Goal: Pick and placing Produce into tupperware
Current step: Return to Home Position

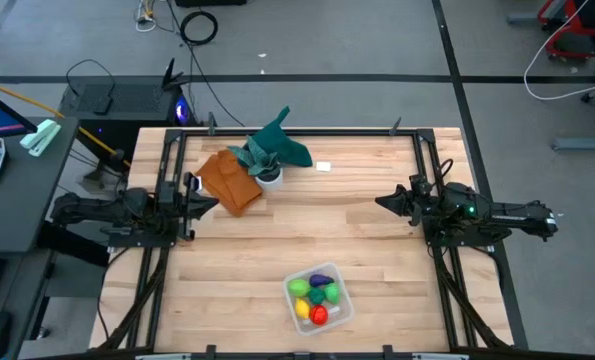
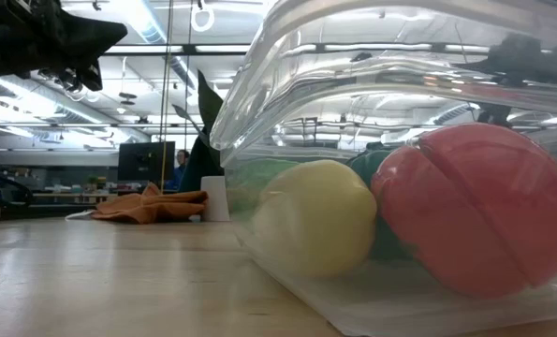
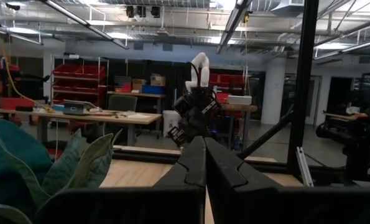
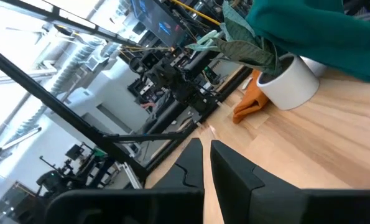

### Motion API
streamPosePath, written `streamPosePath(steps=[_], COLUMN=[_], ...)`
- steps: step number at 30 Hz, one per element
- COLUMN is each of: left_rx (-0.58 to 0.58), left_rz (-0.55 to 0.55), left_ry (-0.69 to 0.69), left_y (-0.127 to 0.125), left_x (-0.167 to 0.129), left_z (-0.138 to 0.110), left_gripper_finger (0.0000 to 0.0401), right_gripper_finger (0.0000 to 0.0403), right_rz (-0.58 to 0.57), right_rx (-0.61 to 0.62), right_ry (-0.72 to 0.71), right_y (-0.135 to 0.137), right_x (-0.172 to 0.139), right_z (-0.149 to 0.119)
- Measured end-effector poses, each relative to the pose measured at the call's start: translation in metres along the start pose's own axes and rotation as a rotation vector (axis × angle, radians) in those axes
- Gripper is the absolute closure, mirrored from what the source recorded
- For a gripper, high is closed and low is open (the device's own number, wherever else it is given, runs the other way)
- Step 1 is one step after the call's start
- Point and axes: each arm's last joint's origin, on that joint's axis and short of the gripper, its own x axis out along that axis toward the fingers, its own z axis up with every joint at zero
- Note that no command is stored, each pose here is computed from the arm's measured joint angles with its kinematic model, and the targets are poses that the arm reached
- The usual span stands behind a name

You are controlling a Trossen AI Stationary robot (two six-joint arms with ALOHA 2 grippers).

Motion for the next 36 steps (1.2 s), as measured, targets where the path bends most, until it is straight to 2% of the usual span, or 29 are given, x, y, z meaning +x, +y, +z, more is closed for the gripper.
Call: streamPosePath(steps=[7, 23, 31, 36], left_rx=[-0.023, -0.071, -0.122, -0.183], left_rz=[0.001, 0.005, 0.107, 0.124], left_ry=[0.009, 0.043, 0.045, 0.075], left_y=[0.0000, 0.0003, 0.0032, 0.0037], left_x=[0.0000, -0.0001, -0.0003, -0.0006], left_z=[-0.0010, -0.0045, -0.0057, -0.0091], left_gripper_finger=[0.0392, 0.0393, 0.0393, 0.0389], right_gripper_finger=[0.0403, 0.0403, 0.0403, 0.0403], right_rz=[-0.003, -0.001, -0.002, -0.002], right_rx=[-0.075, -0.109, -0.109, -0.109], right_ry=[-0.008, -0.008, -0.007, -0.007], right_y=[0.0001, 0.0003, 0.0002, 0.0001], right_x=[0.0000, 0.0000, 0.0000, 0.0000], right_z=[0.0004, 0.0005, 0.0004, 0.0004])
